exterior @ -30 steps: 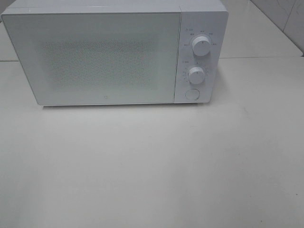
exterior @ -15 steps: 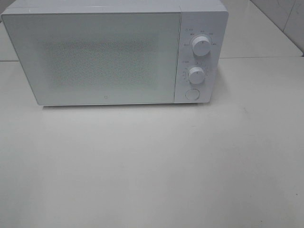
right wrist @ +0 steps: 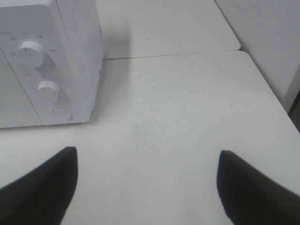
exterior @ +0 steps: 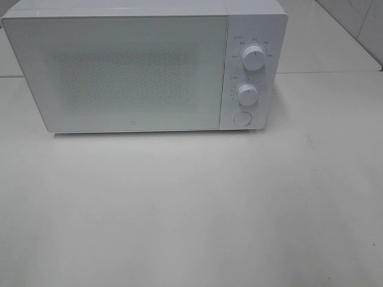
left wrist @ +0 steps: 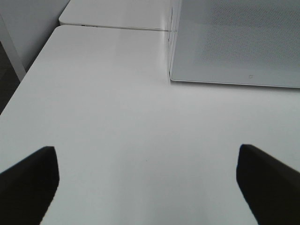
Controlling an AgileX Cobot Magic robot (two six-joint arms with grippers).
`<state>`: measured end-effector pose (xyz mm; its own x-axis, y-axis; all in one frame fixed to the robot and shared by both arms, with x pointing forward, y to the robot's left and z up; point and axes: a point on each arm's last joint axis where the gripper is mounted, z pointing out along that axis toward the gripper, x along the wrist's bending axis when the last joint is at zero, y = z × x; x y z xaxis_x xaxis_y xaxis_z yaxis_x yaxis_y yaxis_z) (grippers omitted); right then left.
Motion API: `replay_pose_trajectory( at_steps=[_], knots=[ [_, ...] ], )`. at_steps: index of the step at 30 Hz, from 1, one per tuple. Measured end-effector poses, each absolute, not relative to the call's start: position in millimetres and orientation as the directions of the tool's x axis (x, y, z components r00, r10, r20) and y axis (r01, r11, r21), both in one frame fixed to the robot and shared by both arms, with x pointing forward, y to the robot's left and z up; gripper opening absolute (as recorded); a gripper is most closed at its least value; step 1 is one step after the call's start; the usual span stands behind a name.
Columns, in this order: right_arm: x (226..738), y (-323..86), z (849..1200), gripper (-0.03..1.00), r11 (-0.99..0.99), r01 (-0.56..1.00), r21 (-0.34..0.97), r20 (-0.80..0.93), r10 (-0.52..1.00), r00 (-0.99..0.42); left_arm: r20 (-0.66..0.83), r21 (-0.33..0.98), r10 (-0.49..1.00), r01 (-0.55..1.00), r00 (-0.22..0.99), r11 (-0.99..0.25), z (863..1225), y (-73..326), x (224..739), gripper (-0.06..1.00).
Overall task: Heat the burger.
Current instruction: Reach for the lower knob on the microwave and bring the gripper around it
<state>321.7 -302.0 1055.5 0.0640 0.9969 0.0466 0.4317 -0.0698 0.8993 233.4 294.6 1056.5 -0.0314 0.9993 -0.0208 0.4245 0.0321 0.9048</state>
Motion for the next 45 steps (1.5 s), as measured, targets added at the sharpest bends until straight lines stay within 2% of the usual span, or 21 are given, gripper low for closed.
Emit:
replay_pose_trajectory(
  at_steps=[11, 22, 45],
  knots=[
    [351.7, -298.9, 1040.4, 0.76, -0.06, 0.347, 0.936, 0.053, 0.998, 0.029, -0.021, 0.905, 0.999, 0.425, -0.031, 0.032, 1056.5, 294.6, 233.4, 0.97],
    [386.2, -295.3, 1041.2, 0.76, -0.062, 0.219, 0.974, 0.066, 0.998, -0.011, -0.021, 0.905, 0.999, 0.425, -0.031, 0.032, 1056.5, 294.6, 233.4, 0.97],
    [454.9, -292.4, 1001.1, 0.76, -0.05, 0.167, 0.985, 0.056, 0.998, -0.034, -0.021, 0.905, 0.999, 0.425, -0.031, 0.032, 1056.5, 294.6, 233.4, 0.97]
  ],
)
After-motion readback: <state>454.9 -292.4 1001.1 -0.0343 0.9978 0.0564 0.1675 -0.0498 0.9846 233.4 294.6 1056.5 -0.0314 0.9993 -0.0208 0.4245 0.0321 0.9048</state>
